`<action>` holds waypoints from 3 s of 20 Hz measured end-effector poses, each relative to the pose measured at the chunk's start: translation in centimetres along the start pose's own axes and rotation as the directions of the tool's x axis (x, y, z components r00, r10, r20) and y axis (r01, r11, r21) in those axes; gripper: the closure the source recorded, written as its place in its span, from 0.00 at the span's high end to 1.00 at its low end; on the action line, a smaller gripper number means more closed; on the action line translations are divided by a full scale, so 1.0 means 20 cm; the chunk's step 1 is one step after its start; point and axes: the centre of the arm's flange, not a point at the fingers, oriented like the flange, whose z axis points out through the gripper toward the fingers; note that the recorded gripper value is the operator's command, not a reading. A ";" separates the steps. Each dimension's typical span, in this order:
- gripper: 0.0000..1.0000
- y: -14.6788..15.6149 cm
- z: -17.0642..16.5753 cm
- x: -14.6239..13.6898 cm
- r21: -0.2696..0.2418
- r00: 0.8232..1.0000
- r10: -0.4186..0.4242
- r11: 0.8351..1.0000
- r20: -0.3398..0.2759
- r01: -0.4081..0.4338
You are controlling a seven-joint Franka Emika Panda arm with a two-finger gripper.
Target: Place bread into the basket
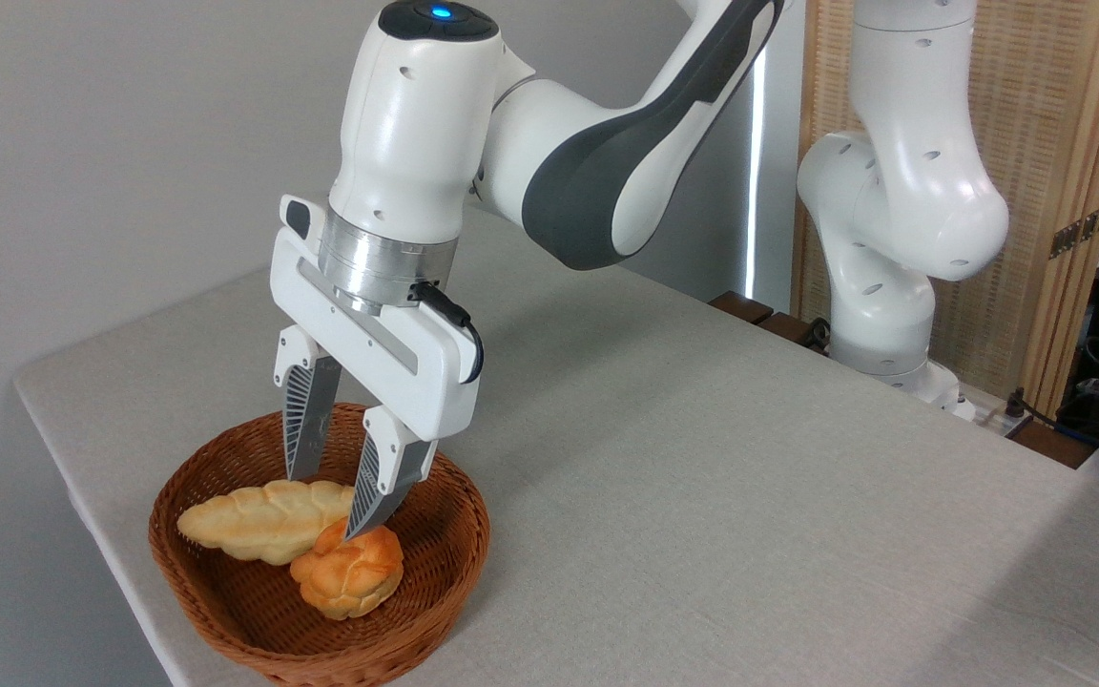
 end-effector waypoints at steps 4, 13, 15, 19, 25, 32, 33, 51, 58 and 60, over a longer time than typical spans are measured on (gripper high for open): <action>1.00 0.01 -0.02 0.00 -0.008 1.000 0.001 1.000 0.002 -0.001; 1.00 0.07 -0.37 0.04 -0.132 0.980 0.079 0.990 0.183 -0.055; 1.00 0.10 -0.46 0.07 -0.135 0.971 0.053 0.991 0.234 -0.021; 1.00 0.16 -0.60 0.15 -0.131 0.955 0.038 0.991 0.293 0.001; 1.00 0.16 -0.56 0.13 -0.093 0.926 0.073 0.995 0.371 -0.041; 1.00 0.16 -0.56 0.12 -0.099 0.919 0.079 0.994 0.386 -0.044; 1.00 0.15 -0.56 0.11 -0.098 0.919 0.077 0.994 0.386 -0.043; 1.00 0.11 -0.55 0.14 -0.087 0.920 0.069 0.995 0.386 -0.038; 1.00 0.10 -0.55 0.14 -0.084 0.921 0.066 0.996 0.385 -0.036; 1.00 0.10 -0.56 0.14 -0.083 0.921 0.065 0.996 0.383 -0.036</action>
